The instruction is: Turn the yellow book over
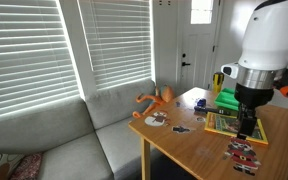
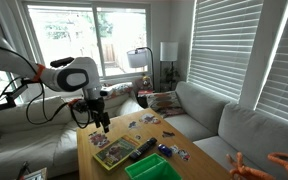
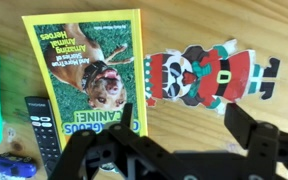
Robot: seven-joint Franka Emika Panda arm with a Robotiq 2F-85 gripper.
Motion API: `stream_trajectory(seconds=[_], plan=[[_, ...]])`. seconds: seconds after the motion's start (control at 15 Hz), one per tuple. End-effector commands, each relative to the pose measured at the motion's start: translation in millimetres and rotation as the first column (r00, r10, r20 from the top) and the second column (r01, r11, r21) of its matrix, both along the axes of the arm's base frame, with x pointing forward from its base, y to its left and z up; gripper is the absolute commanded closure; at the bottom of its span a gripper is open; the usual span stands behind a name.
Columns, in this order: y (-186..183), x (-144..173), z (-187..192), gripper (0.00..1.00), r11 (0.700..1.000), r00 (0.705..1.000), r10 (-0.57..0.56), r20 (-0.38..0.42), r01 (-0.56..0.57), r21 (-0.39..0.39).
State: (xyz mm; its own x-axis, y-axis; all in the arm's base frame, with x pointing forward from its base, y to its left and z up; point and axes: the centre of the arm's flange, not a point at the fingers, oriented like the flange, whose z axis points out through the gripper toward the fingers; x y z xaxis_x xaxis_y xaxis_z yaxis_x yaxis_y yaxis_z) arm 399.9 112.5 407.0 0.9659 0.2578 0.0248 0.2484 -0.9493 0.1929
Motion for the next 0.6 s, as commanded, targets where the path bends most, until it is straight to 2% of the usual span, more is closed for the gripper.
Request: stream_trajectory(seconds=[0.0,0.2,0.53], plan=[[-36,-5,24,0.32,0.999,0.998,-0.040,0.046,0.040,-0.009],[-67,4,26,0.54,0.996,0.993,-0.089,0.073,0.089,-0.004],[-107,12,0,0.89,0.988,0.990,-0.139,0.024,0.137,0.077]])
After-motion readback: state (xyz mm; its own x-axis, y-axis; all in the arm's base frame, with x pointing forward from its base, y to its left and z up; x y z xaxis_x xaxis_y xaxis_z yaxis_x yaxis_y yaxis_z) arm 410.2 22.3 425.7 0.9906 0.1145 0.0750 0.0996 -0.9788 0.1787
